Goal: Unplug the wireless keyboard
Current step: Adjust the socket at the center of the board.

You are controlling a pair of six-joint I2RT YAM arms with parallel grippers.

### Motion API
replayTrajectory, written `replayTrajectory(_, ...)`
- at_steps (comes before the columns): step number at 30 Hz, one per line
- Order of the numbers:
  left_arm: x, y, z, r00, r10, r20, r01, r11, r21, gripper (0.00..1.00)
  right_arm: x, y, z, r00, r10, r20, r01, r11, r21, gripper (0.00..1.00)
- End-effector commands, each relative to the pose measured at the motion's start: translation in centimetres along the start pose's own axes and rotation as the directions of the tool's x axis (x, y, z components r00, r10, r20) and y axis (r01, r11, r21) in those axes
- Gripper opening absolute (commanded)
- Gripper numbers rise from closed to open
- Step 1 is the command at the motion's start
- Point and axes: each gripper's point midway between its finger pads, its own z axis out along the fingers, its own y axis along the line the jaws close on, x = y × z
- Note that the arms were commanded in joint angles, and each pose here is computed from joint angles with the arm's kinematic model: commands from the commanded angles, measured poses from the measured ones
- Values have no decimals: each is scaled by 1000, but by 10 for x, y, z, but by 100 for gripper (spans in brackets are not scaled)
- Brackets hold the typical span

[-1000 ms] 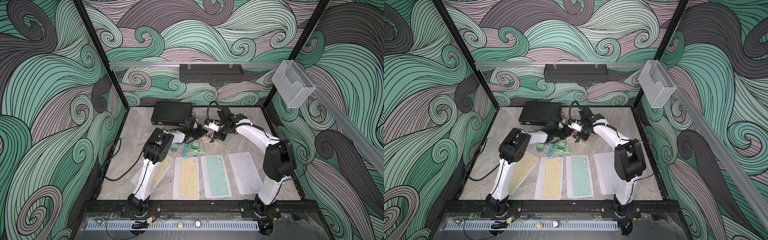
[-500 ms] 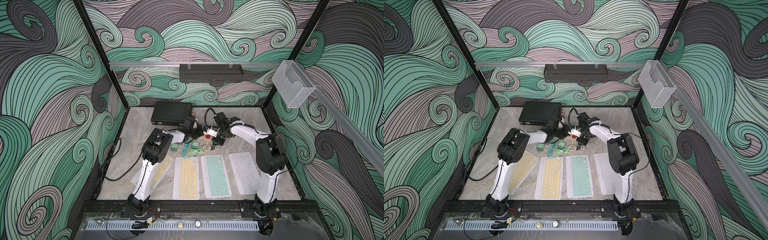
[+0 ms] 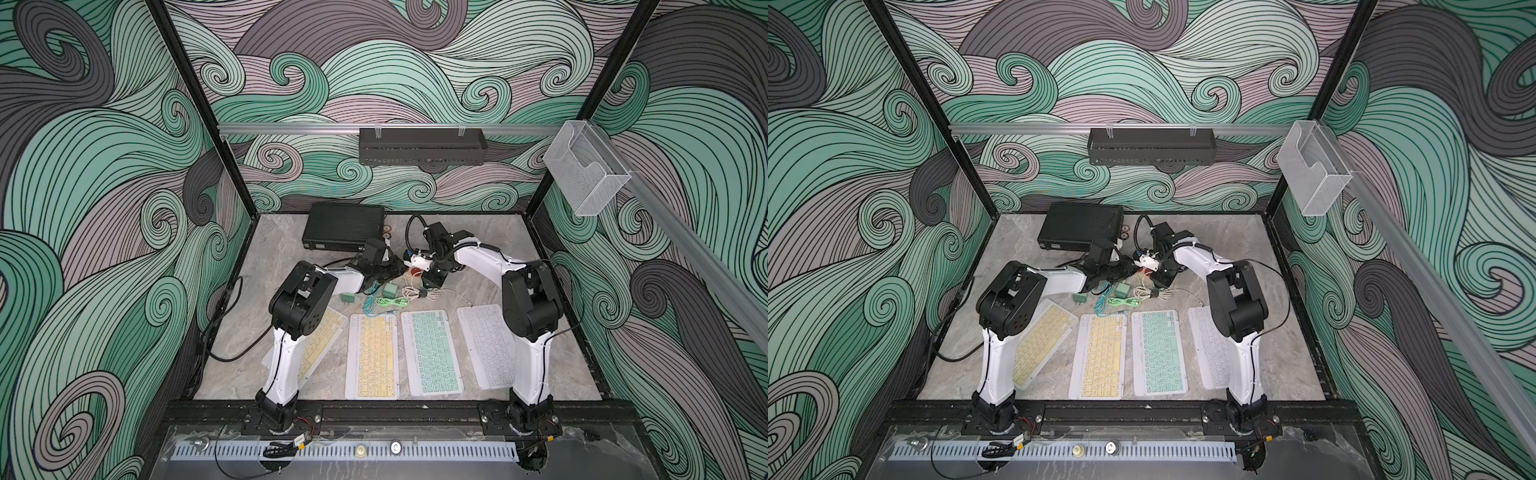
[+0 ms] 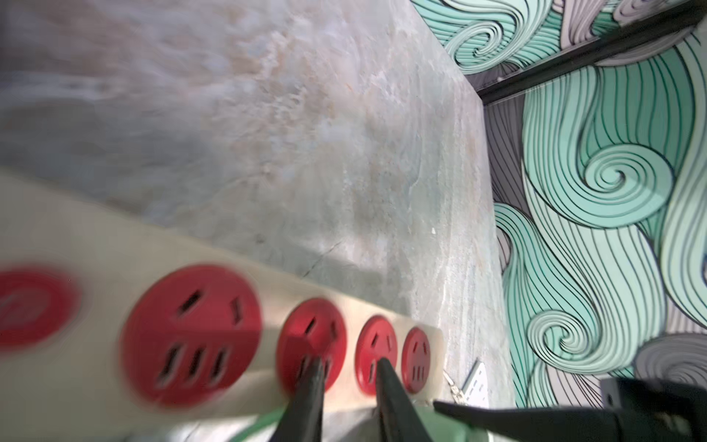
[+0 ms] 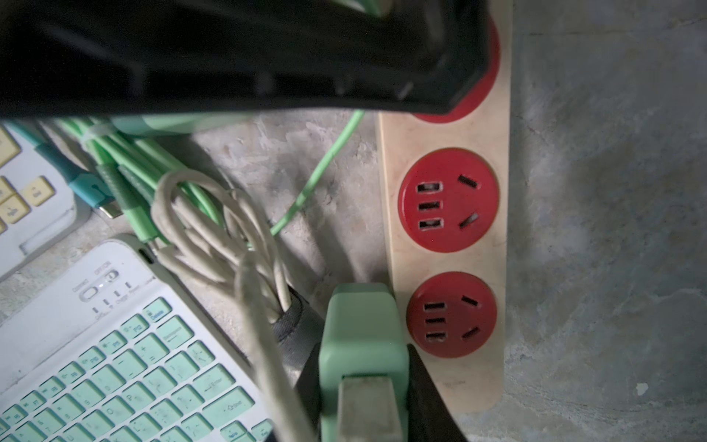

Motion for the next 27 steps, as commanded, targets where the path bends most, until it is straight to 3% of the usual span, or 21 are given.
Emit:
replayTrajectory(1,9,32,-11,998,44,34,-39,990,-134,29,2,-47,6,998,64,6,-64,989,132,0)
replayTrajectory(10,-2,28,-37,982,107,153,-81,983,-165,29,-9,-57,2,996,72,53,-78,991,105,0)
replayTrajectory(18,-4,27,-47,973,114,199,-82,983,-161,28,-2,-34,-12,998,15,63,-18,999,41,0)
replayTrajectory(27,-6,6,-60,954,185,237,-154,978,-144,28,5,-7,-35,993,-44,110,47,998,-28,0)
